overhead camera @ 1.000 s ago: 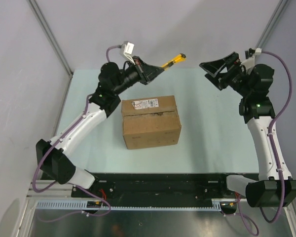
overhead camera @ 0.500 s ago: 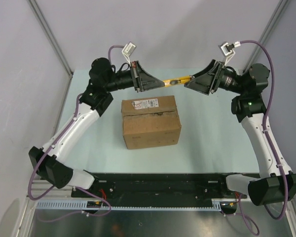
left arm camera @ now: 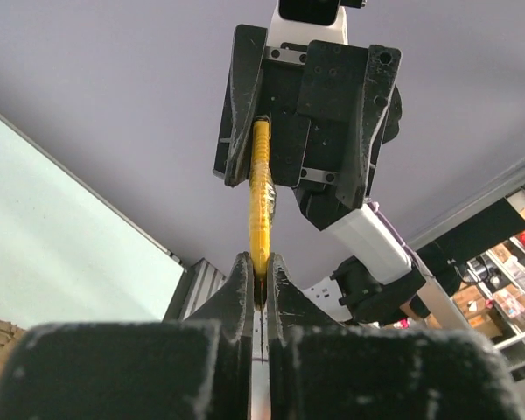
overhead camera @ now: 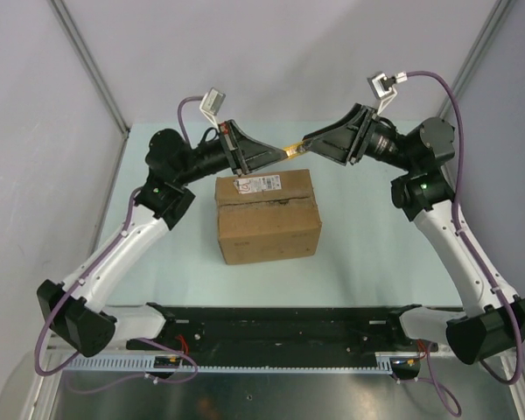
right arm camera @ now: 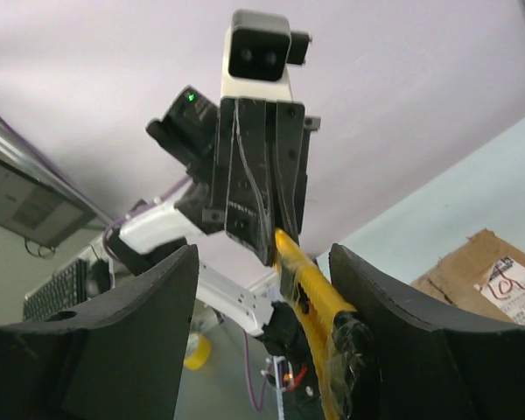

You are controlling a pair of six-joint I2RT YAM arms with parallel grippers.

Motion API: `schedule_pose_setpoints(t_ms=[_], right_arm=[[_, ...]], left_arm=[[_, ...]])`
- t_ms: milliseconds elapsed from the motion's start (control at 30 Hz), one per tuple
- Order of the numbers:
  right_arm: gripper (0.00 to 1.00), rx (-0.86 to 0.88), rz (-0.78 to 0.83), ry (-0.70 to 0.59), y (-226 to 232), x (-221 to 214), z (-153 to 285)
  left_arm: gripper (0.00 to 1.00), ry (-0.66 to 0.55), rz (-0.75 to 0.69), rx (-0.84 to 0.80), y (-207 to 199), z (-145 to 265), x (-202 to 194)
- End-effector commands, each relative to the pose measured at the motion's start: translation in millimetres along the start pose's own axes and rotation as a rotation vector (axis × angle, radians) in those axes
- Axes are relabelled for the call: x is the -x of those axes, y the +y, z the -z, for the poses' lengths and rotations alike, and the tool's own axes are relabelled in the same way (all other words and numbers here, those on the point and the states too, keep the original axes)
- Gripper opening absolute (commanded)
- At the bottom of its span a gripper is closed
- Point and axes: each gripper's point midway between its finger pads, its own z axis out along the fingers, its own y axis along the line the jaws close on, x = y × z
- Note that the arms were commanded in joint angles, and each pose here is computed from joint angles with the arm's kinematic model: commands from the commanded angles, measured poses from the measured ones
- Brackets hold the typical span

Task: Unpack the express box

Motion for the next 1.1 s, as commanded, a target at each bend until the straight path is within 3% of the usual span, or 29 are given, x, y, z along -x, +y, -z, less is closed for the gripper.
schedule_pose_setpoints(t_ms=[0, 200, 400, 633, 833, 933, 1067], right_arm=[[0.65, 0.07, 0.038, -0.093, 24.8, 28.3, -5.5], [0.57, 0.101, 0.017, -0.044, 23.8, 19.9, -7.6], [0.66, 0.132, 0.007, -0.029, 30.6, 19.3, -5.8], [0.54, 0.149, -0.026, 0.018, 29.0, 12.7, -7.0], [0.63, 0.128, -0.029, 0.049, 25.0, 6.5, -4.9], [0.57, 0.122, -0.026, 0.041, 24.1, 8.9, -3.7], [0.41, 0.131, -0.033, 0.041, 22.6, 9.6, -5.1]], left_arm=[[0.0, -0.097, -0.042, -0.059, -25.1, 3.3, 16.3], [0.0, -0.101, -0.063, -0.075, -26.5, -0.8, 21.2], [0.0, -0.058, -0.085, -0.099, -28.4, -1.2, 18.7], [0.0, -0.026, -0.11, -0.108, -24.5, 0.6, 19.3], [0.0, -0.024, -0.147, -0.11, -23.4, 3.1, 22.4], [0.0, -0.014, -0.147, -0.112, -22.1, 3.4, 22.3], [0.0, -0.018, -0.136, -0.095, -14.8, 3.2, 20.9]])
